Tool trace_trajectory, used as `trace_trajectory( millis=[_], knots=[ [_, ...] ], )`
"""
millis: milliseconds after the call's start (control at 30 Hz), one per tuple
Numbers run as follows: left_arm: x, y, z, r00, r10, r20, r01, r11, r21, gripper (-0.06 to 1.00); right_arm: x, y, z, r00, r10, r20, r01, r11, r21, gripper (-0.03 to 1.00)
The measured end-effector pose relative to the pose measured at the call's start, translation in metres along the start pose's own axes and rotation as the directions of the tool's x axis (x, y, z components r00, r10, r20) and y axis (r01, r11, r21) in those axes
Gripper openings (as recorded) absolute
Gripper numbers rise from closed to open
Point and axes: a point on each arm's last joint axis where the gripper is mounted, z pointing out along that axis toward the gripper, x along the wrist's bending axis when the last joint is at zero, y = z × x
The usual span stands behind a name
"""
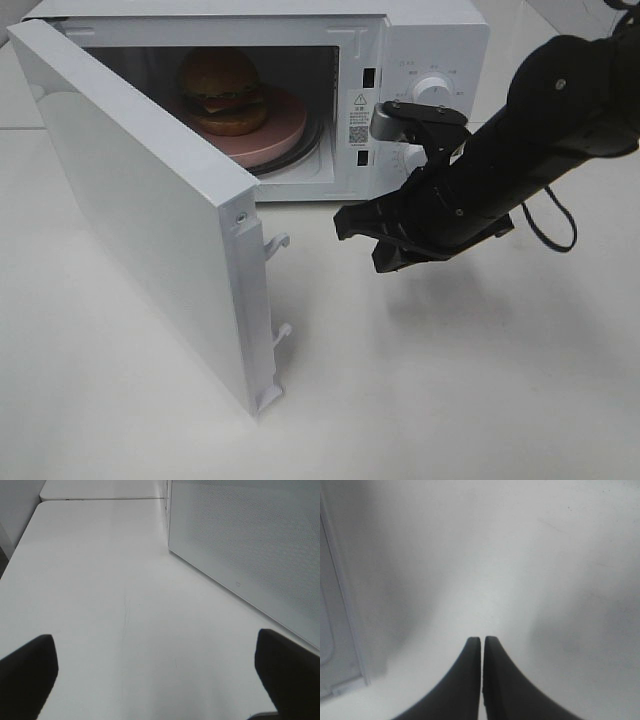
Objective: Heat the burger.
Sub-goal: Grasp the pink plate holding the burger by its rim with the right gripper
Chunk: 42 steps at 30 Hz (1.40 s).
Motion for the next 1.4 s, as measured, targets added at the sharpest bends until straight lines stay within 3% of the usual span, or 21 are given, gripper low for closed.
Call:
trace_trajectory(
  millis=[167,300,333,367,400,433,467,500,533,567,600,633,700,733,767,800,833,900,933,1167,1400],
  knots=[
    [0.0,0.0,0.0,1.0,0.0,0.0,0.0,1.0,0.0,0.99,0.0,0.006,-0.011,0.951,-0.305,0.045,0.299,0.948,0.11,0.04],
    [0.0,0.0,0.0,1.0,0.0,0.0,0.0,1.0,0.0,0.99,0.002,0.011,-0.02,0.837,-0.547,0.003,0.538,0.824,0.18,0.04],
    [0.0,0.0,0.0,1.0,0.0,0.0,0.0,1.0,0.0,0.99,0.003,0.011,-0.024,0.753,-0.657,-0.04,0.65,0.732,0.204,0.04],
    [0.0,0.0,0.0,1.0,0.0,0.0,0.0,1.0,0.0,0.99,0.003,0.011,-0.024,0.753,-0.657,-0.04,0.65,0.732,0.204,0.04],
    [0.0,0.0,0.0,1.0,0.0,0.0,0.0,1.0,0.0,0.99,0.004,0.012,-0.026,0.647,-0.758,-0.084,0.755,0.621,0.21,0.05],
    [0.0,0.0,0.0,1.0,0.0,0.0,0.0,1.0,0.0,0.99,0.004,0.012,-0.026,0.647,-0.758,-0.084,0.755,0.621,0.21,0.05],
    [0.0,0.0,0.0,1.0,0.0,0.0,0.0,1.0,0.0,0.99,0.004,0.011,-0.026,0.58,-0.808,-0.105,0.807,0.552,0.207,0.05],
    [0.0,0.0,0.0,1.0,0.0,0.0,0.0,1.0,0.0,0.99,0.004,0.011,-0.027,0.444,-0.884,-0.144,0.889,0.415,0.193,0.05],
    [0.0,0.0,0.0,1.0,0.0,0.0,0.0,1.0,0.0,0.99,0.004,0.011,-0.027,0.444,-0.884,-0.144,0.889,0.415,0.193,0.05],
    [0.0,0.0,0.0,1.0,0.0,0.0,0.0,1.0,0.0,0.99,0.004,0.011,-0.027,0.331,-0.929,-0.168,0.937,0.303,0.174,0.05],
    [0.0,0.0,0.0,1.0,0.0,0.0,0.0,1.0,0.0,0.99,0.004,0.011,-0.027,0.272,-0.946,-0.178,0.956,0.245,0.163,0.05],
    [0.0,0.0,0.0,1.0,0.0,0.0,0.0,1.0,0.0,0.99,0.004,0.011,-0.027,0.272,-0.946,-0.178,0.956,0.245,0.163,0.05],
    [0.0,0.0,0.0,1.0,0.0,0.0,0.0,1.0,0.0,0.99,0.004,0.012,-0.027,0.126,-0.974,-0.189,0.986,0.102,0.133,0.05],
    [0.0,0.0,0.0,1.0,0.0,0.0,0.0,1.0,0.0,0.99,0.004,0.012,-0.027,0.126,-0.974,-0.189,0.986,0.102,0.133,0.05],
    [0.0,0.0,0.0,1.0,0.0,0.0,0.0,1.0,0.0,0.99,0.003,0.014,-0.027,0.023,-0.983,-0.18,0.993,0.002,0.12,0.06],
    [0.0,0.0,0.0,1.0,0.0,0.0,0.0,1.0,0.0,0.99,0.003,0.014,-0.027,0.023,-0.983,-0.18,0.993,0.002,0.12,0.06],
    [0.0,0.0,0.0,1.0,0.0,0.0,0.0,1.0,0.0,0.99,0.002,0.016,-0.026,-0.064,-0.984,-0.165,0.989,-0.085,0.121,0.08],
    [0.0,0.0,0.0,1.0,0.0,0.0,0.0,1.0,0.0,0.99,0.001,0.017,-0.026,-0.102,-0.982,-0.158,0.984,-0.123,0.126,0.09],
    [0.0,0.0,0.0,1.0,0.0,0.0,0.0,1.0,0.0,0.99,-0.001,0.021,-0.026,-0.182,-0.974,-0.134,0.97,-0.201,0.139,0.13],
    [0.0,0.0,0.0,1.0,0.0,0.0,0.0,1.0,0.0,0.99,-0.002,0.03,-0.026,-0.265,-0.963,-0.051,0.949,-0.27,0.165,0.33],
    [0.0,0.0,0.0,1.0,0.0,0.0,0.0,1.0,0.0,0.99,0.007,0.034,-0.025,-0.282,-0.959,0.021,0.948,-0.276,0.157,0.77]
  ],
)
